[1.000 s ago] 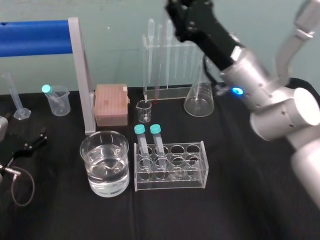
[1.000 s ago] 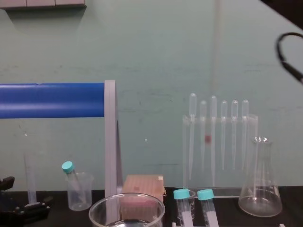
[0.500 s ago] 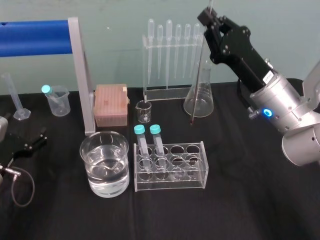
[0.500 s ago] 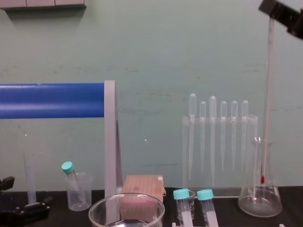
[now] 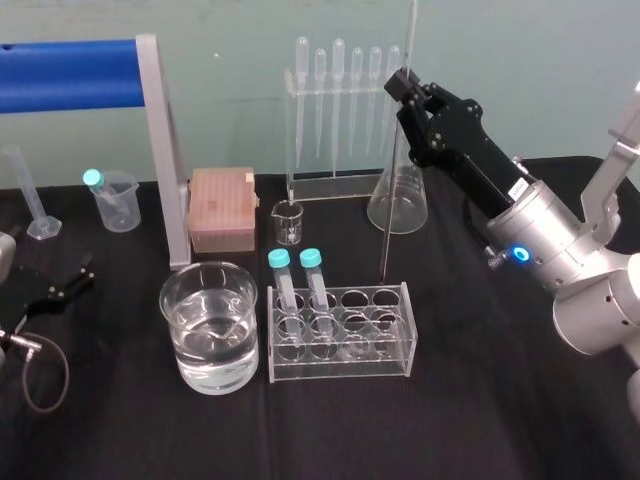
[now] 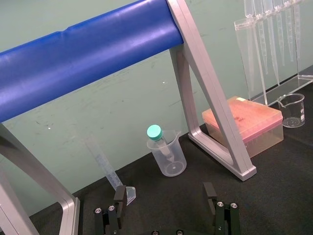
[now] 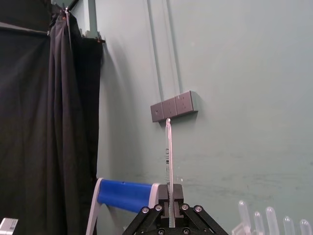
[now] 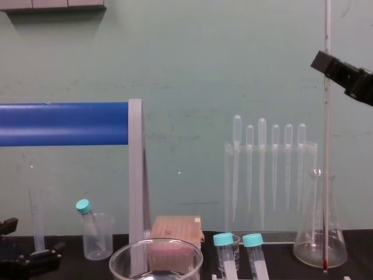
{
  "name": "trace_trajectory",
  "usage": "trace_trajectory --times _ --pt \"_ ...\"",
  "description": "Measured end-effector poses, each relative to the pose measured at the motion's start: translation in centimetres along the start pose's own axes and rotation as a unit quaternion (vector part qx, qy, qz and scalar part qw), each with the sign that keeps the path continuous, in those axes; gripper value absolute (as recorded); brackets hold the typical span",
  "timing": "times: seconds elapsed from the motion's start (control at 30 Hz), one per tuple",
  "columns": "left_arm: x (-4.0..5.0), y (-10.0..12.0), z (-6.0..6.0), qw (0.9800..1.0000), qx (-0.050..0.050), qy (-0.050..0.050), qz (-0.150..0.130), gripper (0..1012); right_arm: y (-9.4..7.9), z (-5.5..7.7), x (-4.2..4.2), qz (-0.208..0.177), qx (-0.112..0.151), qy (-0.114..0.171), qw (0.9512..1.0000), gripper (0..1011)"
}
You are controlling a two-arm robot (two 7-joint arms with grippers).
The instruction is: Hold the thermometer with one hand and immerse one end into the beaker, then reinsert it into the test tube rack.
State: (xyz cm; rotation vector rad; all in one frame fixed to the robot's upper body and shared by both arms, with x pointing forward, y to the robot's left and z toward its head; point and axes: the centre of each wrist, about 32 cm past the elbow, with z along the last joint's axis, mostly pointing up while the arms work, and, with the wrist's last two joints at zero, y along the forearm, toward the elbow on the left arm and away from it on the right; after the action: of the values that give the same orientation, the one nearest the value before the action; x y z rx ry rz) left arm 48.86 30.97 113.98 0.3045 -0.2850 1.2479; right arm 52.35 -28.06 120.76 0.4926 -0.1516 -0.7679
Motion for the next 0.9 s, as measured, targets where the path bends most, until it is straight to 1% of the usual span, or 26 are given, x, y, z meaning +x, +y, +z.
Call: trace_trajectory --times 0.4,0.73,0.9 --pt "0.00 0.0 0.0 1.0000 0.000 0.000 0.000 1008 -0.4 -0.3 0.20 -0.001 -0.013 0.000 0.9999 56" --pt "0.00 0.0 0.0 1.0000 0.000 0.000 0.000 1008 -0.5 -1.3 0.50 0.000 -0.029 0.014 0.9995 56" --pt "0.00 0.0 0.0 1.0000 0.000 0.000 0.000 1008 -0.7 -1.6 0.65 0.001 -0.034 0.017 0.9993 56"
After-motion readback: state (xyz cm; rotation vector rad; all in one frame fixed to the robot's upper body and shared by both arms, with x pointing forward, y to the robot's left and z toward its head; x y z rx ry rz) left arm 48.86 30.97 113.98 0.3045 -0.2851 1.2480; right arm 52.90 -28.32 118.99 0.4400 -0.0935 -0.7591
